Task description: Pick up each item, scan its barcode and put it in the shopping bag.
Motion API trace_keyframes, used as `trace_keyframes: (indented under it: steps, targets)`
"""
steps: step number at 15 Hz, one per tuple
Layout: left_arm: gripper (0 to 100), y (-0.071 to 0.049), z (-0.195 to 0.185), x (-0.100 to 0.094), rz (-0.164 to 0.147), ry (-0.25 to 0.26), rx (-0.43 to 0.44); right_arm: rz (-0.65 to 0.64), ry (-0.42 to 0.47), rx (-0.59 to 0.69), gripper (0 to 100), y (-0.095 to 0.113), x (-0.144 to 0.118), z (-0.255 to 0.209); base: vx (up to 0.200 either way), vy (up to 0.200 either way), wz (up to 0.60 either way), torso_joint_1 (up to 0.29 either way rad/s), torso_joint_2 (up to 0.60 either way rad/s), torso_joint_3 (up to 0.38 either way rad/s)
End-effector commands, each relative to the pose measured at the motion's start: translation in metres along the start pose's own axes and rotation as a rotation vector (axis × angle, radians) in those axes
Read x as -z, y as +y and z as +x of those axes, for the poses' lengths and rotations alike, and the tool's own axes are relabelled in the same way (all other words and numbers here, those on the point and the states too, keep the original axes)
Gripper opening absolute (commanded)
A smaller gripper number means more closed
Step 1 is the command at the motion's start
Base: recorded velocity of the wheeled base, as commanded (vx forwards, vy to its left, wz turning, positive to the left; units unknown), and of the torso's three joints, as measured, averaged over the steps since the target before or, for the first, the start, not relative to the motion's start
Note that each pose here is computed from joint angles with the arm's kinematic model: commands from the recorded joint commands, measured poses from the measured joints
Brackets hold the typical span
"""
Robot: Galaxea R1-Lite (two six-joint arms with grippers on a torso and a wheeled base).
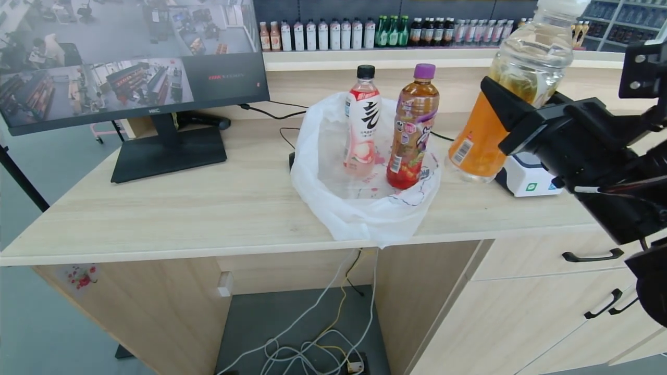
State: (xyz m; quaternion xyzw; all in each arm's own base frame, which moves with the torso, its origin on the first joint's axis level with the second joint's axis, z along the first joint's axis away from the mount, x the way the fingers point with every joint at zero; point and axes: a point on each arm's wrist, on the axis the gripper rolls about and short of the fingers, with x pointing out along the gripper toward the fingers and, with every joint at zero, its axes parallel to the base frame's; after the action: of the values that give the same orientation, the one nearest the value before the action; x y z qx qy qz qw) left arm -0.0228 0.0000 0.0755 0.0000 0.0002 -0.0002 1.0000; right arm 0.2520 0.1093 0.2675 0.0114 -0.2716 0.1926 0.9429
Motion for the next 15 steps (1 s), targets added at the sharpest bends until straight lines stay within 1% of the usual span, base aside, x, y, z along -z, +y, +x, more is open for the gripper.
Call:
trace_keyframes:
  steps: [1,3,5,6,8,13,15]
  targets:
    - [100,0.0,0.0,0.0,0.0,0.0,-0.002,0.027,-0.004,-0.046,0,0.017,0.013,0.019,0.0,0.0,0.0,0.0,0.0,0.0]
    - [100,0.0,0.0,0.0,0.0,0.0,-0.002,0.059,-0.026,-0.094,0,0.037,0.018,0.033,0.0,0.0,0.0,0.0,0.0,0.0]
    - [100,0.0,0.0,0.0,0.0,0.0,-0.002,0.081,-0.013,-0.135,0,0.054,0.028,0.038,0.0,0.0,0.0,0.0,0.0,0.0]
    - [100,0.0,0.0,0.0,0.0,0.0,-0.002,0.088,-0.022,-0.143,0,0.06,0.032,0.045,0.0,0.0,0.0,0.0,0.0,0.0]
    - [100,0.0,0.0,0.0,0.0,0.0,0.0,0.093,-0.024,-0.15,0,0.065,0.041,0.054,0.0,0.0,0.0,0.0,0.0,0.0]
    - [100,0.0,0.0,0.0,0.0,0.0,-0.002,0.114,-0.025,-0.19,0,0.091,0.063,0.07,0.0,0.0,0.0,0.0,0.0,0.0]
    - [100,0.0,0.0,0.0,0.0,0.0,-0.002,0.095,-0.047,-0.187,0,0.092,0.066,0.08,0.0,0.0,0.0,0.0,0.0,0.0]
